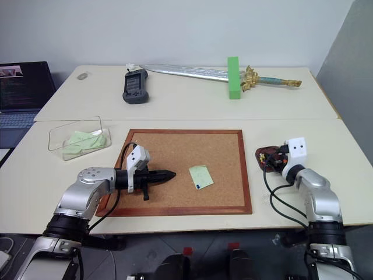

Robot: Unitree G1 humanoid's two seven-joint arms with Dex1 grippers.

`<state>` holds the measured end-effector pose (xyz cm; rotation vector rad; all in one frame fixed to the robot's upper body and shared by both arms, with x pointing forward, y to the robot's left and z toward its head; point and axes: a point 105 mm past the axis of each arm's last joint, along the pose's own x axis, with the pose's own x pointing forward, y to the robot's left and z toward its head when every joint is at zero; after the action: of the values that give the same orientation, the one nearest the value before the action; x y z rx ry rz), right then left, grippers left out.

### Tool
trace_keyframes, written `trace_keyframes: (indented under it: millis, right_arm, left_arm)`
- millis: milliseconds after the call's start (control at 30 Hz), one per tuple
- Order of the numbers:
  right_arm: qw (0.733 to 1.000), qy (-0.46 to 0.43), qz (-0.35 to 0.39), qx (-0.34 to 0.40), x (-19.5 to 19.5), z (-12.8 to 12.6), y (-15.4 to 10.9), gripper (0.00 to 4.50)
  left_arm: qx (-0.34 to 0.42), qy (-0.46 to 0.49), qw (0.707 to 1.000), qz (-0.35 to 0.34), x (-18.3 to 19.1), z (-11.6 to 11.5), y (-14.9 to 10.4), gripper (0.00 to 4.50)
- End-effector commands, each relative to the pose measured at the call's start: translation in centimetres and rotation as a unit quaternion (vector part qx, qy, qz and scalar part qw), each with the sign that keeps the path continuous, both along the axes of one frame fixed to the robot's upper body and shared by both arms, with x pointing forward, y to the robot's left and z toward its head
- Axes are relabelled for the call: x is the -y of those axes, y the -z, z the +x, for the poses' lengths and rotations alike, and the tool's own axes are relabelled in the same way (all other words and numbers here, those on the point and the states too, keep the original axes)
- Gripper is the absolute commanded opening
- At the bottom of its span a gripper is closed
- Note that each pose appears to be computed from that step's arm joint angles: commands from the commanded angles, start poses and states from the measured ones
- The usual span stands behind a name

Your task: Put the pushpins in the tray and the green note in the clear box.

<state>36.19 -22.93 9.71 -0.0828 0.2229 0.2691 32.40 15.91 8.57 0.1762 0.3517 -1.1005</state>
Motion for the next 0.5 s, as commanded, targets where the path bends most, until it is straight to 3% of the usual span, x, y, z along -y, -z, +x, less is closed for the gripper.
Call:
trace_keyframes:
  millis: [33,233,500]
  right_arm:
    - [0.999,-0.009,-0.006,0.039,0.6,-0.6,-3.0,2.8]
    - [0.997,-0.048,0.002,0.065,-0.6,-1.1,-5.4,2.8]
    - [0.959,-0.271,-0.046,0.066,-5.9,-5.5,-6.7,2.8]
  left_arm:
    - [-0.011,0.006,1.0,0.009,0.1,-0.3,0.7,0.0]
    - [-0.01,0.009,1.0,0.007,0.4,-0.1,0.7,0.0]
    - [-0.01,0.01,1.0,0.009,0.4,0.0,0.7,0.0]
